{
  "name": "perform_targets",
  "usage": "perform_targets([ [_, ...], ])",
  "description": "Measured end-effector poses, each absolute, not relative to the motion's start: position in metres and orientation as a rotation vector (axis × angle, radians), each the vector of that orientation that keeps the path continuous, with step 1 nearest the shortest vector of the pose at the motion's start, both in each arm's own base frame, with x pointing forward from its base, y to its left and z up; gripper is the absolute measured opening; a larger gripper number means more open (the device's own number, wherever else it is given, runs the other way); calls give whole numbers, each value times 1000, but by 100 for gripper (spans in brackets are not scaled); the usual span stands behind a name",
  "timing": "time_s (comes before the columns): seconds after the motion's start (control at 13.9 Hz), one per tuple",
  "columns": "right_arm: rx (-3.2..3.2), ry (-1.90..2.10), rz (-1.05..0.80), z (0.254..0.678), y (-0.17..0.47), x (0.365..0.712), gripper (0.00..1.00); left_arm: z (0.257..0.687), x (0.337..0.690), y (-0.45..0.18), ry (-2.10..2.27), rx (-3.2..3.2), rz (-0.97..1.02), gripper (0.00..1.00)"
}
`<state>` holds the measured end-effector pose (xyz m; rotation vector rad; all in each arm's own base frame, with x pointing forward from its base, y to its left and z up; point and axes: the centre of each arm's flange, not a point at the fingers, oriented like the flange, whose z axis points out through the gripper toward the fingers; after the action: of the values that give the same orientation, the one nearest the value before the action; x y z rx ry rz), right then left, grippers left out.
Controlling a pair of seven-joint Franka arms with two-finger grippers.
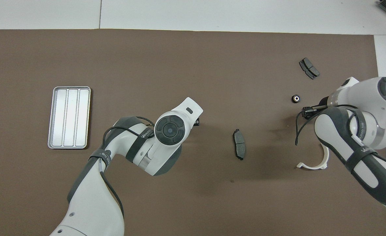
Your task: Pick bearing gear from pile to tray
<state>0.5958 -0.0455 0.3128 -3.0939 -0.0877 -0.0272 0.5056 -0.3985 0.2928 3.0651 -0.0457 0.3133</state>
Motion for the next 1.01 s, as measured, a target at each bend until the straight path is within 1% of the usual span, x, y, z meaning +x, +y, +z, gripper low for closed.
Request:
perform_targets([
  [0.07, -3094, -66, -30, 322, -37, 601, 35, 293, 506, -397, -43, 3067, 313, 38],
  [0.14, -3093, -42, -31, 331, -25, 606, 35, 293, 506, -398, -44, 3067, 313, 38],
  [0.29, -3091, 21, -35, 346, 4, 614, 35, 294, 507, -396, -41, 3069, 311, 26],
  [0.79, -3053, 282, -90, 367, 127, 616, 35, 295, 508, -395, -33, 3084, 291, 25],
  [0.86, -3044, 311, -97, 367, 141, 615, 35, 297, 513, -390, -12, 3099, 272, 25],
  [1.01, -3029, 360, -101, 363, 167, 614, 35, 311, 538, -367, 73, 3124, 245, 25],
])
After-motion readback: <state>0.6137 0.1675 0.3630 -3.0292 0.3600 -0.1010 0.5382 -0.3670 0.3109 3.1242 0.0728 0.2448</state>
